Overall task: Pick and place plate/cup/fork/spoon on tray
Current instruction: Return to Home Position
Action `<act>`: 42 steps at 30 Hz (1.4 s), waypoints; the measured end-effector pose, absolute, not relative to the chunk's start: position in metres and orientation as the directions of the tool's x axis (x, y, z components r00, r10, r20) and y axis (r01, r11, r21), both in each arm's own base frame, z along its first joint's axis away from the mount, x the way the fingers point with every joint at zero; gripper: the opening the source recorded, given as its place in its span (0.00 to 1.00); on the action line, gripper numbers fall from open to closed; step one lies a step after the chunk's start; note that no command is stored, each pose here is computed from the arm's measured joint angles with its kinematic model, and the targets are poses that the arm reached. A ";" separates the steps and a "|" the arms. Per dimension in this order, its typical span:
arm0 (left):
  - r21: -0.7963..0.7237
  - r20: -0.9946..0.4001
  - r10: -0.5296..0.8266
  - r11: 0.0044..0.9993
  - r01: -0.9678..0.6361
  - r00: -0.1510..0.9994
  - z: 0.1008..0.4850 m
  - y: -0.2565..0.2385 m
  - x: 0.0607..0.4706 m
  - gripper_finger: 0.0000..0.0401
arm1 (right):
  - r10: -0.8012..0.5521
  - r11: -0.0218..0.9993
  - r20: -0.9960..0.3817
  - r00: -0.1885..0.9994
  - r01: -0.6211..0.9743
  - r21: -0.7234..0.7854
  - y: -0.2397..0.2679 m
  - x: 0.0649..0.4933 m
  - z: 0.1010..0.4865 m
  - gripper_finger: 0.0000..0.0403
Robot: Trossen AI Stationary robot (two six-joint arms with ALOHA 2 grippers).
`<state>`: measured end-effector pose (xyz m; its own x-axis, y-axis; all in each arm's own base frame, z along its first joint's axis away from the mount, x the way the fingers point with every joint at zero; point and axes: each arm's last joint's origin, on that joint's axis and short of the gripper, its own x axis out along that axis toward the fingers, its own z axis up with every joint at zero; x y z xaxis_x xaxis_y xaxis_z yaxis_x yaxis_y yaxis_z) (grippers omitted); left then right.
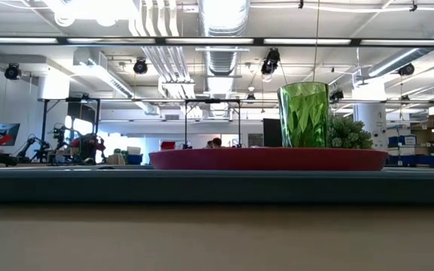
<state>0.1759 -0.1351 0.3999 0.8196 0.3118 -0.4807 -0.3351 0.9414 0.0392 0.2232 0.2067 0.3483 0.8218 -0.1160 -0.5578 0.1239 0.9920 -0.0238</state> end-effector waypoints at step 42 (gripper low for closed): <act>-0.626 0.358 -0.518 0.484 0.612 0.777 0.320 -0.044 0.050 0.00 | 0.206 0.947 0.099 0.973 -0.224 0.232 0.006 0.028 0.462 0.02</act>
